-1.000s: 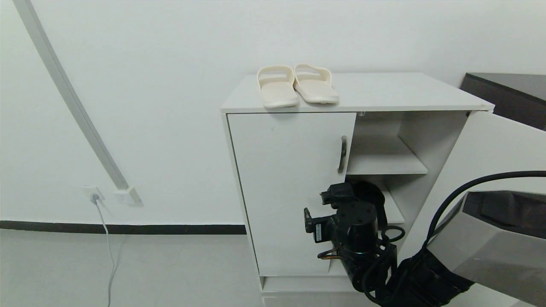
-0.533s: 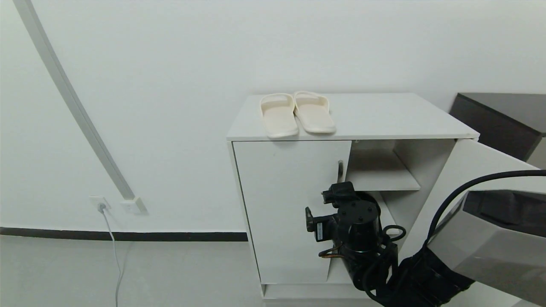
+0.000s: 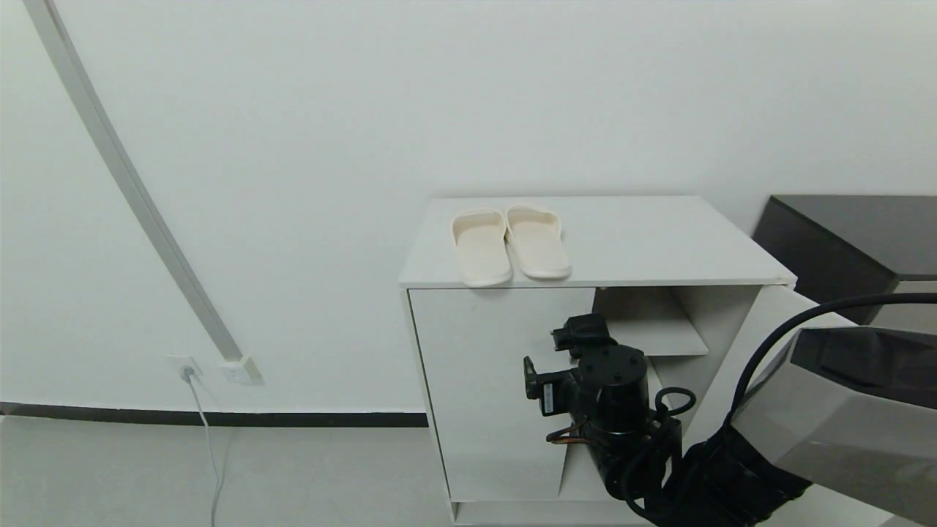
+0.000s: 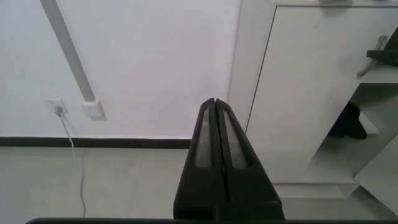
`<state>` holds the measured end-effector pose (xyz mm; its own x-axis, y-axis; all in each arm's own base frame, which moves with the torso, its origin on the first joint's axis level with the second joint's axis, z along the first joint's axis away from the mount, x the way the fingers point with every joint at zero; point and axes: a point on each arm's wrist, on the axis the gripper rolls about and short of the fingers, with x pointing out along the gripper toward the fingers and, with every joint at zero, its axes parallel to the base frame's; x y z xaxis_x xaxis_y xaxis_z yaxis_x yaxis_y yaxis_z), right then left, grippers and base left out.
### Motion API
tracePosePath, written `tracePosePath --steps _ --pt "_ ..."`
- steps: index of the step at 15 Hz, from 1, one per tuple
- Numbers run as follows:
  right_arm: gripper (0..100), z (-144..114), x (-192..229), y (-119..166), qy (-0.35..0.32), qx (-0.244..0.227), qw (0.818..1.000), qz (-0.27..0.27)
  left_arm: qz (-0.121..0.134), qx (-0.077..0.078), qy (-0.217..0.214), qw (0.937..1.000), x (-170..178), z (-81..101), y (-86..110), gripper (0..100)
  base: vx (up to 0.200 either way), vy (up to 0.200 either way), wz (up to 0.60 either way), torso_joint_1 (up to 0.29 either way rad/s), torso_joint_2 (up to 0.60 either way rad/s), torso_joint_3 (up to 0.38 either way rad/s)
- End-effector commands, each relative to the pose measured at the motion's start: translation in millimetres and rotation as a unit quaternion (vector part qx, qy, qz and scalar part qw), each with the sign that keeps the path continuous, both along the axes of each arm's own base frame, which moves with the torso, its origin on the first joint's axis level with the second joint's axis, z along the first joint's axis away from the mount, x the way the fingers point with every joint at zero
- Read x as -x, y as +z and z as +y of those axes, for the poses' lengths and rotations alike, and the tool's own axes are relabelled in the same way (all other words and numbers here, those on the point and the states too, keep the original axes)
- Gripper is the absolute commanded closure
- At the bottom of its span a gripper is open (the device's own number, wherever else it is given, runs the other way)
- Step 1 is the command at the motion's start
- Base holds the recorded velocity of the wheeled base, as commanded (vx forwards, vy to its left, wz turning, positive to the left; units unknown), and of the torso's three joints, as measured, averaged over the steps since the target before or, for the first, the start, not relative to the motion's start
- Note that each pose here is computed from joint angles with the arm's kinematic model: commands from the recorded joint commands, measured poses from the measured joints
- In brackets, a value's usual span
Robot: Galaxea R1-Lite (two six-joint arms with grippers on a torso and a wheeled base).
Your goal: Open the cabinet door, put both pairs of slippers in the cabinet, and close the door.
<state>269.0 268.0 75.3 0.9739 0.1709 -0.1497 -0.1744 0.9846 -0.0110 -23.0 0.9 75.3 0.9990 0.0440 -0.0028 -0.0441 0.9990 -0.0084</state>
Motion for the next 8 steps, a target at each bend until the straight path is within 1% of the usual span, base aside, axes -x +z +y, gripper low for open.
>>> tracePosePath --steps 1,8 --pt "0 0.2 0.0 -0.6 0.0 0.0 1.0 0.001 0.0 0.0 0.0 1.0 0.0 0.0 0.4 100 0.0 0.0 0.0 0.232 -0.55 -0.315" --pt "0 0.1 0.2 -0.8 0.0 0.0 1.0 0.001 0.001 0.0 0.0 1.0 -0.1 0.0 -0.1 100 0.0 0.0 0.0 0.254 -0.58 -0.328"
